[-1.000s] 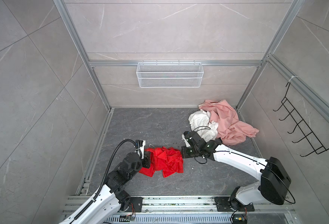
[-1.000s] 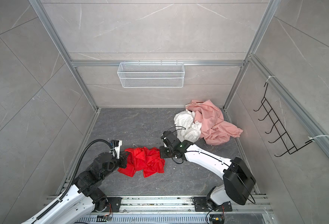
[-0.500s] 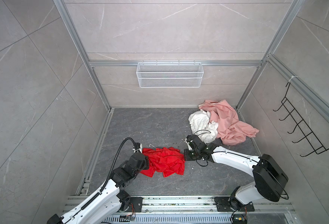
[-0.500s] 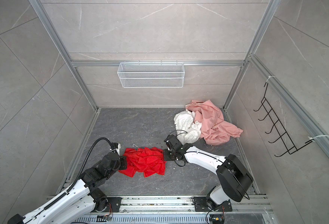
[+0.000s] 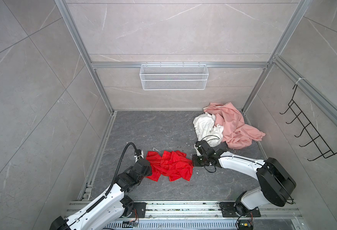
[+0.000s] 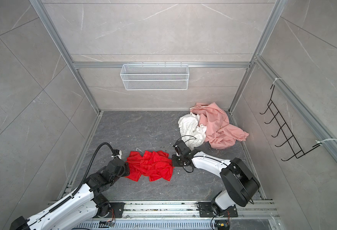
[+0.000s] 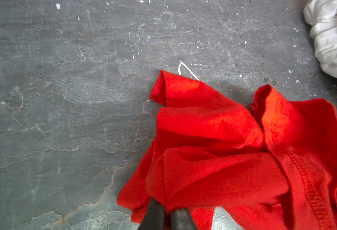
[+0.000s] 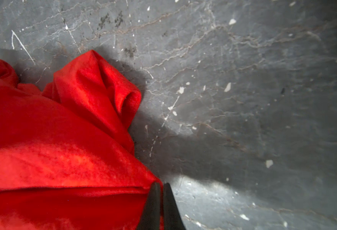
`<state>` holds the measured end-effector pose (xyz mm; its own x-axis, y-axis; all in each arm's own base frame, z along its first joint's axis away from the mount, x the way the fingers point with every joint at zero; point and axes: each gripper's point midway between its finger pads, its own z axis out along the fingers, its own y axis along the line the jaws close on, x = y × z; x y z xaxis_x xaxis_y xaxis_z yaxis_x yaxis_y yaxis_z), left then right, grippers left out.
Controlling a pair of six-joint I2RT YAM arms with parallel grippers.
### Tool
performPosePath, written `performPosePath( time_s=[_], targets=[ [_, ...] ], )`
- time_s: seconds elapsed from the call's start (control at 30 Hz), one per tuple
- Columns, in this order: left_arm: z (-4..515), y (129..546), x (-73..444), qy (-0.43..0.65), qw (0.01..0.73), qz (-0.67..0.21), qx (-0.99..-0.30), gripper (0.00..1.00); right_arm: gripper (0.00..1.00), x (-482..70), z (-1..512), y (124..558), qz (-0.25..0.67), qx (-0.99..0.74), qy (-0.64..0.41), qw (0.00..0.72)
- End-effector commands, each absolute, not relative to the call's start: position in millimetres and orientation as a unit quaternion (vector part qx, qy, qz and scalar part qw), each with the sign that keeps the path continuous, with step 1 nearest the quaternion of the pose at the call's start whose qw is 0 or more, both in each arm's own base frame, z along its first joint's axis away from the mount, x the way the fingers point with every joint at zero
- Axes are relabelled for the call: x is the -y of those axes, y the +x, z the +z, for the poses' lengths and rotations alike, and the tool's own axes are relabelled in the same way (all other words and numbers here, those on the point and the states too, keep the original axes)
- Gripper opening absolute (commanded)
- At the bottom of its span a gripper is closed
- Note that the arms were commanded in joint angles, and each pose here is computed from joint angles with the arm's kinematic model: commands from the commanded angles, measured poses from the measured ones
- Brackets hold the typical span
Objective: Pick out a specific cloth from the pile
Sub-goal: 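Lower the red cloth onto the open floor and open both grippers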
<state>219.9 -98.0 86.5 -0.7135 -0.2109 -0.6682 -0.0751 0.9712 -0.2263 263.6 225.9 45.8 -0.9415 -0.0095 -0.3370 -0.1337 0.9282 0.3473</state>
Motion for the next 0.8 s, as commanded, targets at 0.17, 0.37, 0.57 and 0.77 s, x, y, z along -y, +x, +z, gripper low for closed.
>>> performPosePath(
  time_s=[0.17,0.37,0.57,0.77],
  targets=[
    [73.4,220.6,85.4,-0.129,0.359,-0.073,-0.921,0.0,0.0,-188.6,34.9,259.1,0.137,-0.976,-0.017,0.166],
    [72.5,219.8,84.9,-0.129,0.358,-0.074,-0.922,0.0,0.0,-192.5,36.9,259.3,0.15,-0.974,-0.02,0.167],
    [88.7,224.1,87.9,-0.107,0.373,-0.076,-0.918,0.13,0.27,-213.4,64.8,263.7,0.212,-0.958,-0.039,0.189],
    [128.8,231.4,88.7,-0.076,0.412,-0.075,-0.905,0.57,0.53,-216.9,105.8,273.6,0.226,-0.945,-0.052,0.232]
  ],
)
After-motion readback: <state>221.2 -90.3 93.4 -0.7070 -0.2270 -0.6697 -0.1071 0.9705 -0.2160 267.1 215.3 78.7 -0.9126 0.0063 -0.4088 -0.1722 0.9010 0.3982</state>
